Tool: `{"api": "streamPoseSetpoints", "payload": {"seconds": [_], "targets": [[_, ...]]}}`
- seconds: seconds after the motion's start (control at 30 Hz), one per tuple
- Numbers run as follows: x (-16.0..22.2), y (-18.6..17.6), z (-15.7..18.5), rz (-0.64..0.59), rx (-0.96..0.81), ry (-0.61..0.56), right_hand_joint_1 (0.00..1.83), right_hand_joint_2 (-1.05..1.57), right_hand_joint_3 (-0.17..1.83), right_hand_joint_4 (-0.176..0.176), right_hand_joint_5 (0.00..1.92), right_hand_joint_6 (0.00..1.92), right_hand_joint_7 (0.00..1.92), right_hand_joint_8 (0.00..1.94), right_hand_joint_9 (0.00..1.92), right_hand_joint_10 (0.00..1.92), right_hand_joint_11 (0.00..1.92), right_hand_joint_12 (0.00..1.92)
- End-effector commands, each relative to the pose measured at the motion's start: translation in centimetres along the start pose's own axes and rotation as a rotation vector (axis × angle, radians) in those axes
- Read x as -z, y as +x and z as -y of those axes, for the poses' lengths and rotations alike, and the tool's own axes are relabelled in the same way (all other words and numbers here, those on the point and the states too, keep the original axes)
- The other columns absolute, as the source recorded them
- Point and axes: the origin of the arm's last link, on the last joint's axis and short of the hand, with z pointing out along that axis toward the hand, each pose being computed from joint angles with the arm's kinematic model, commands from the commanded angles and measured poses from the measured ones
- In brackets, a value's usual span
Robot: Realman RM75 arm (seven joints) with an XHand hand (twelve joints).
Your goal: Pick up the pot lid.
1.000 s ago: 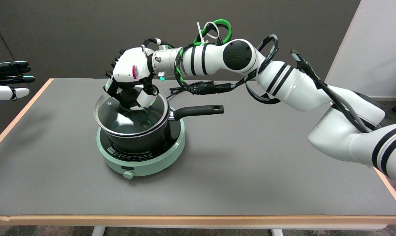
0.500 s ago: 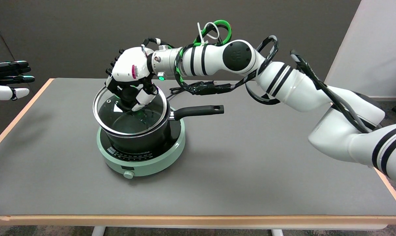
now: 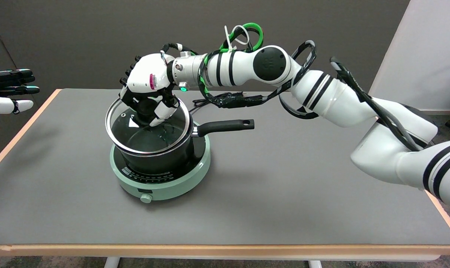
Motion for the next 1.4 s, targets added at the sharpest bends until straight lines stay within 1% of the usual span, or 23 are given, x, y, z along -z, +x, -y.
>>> {"api": "streamPoseSetpoints", "payload": {"seconds": [0.03,0.3,0.67,1.0,1.1,1.27,1.4], "targets": [[0.2,1.1,-0.1,-0.015,0.023,0.004,1.20,1.00,0.36,-0.038,0.76,1.31,0.99,1.14,0.88,1.39,0.56,0.81],[0.7,2.3,-0.4,-0.028,0.053,0.002,1.20,1.00,0.36,-0.037,0.76,1.31,0.99,1.14,0.87,1.43,0.57,0.83],[2.4,3.8,-1.5,-0.035,0.126,-0.019,1.20,0.99,0.37,-0.033,0.76,1.32,0.99,1.13,0.88,1.44,0.57,0.83],[4.3,4.2,-3.0,-0.028,0.167,-0.056,1.20,0.99,0.36,-0.030,0.77,1.32,1.00,1.12,0.88,1.45,0.57,0.83],[5.2,4.0,-3.9,-0.013,0.196,-0.086,1.20,0.99,0.37,-0.029,0.77,1.32,1.00,1.12,0.88,1.45,0.57,0.83],[7.3,3.6,-6.2,0.019,0.260,-0.170,1.20,0.98,0.39,-0.032,0.77,1.32,1.00,1.13,0.88,1.44,0.57,0.84],[9.7,3.6,-8.5,0.051,0.341,-0.266,1.20,0.98,0.39,-0.034,0.77,1.32,1.00,1.13,0.88,1.44,0.58,0.84]]}}
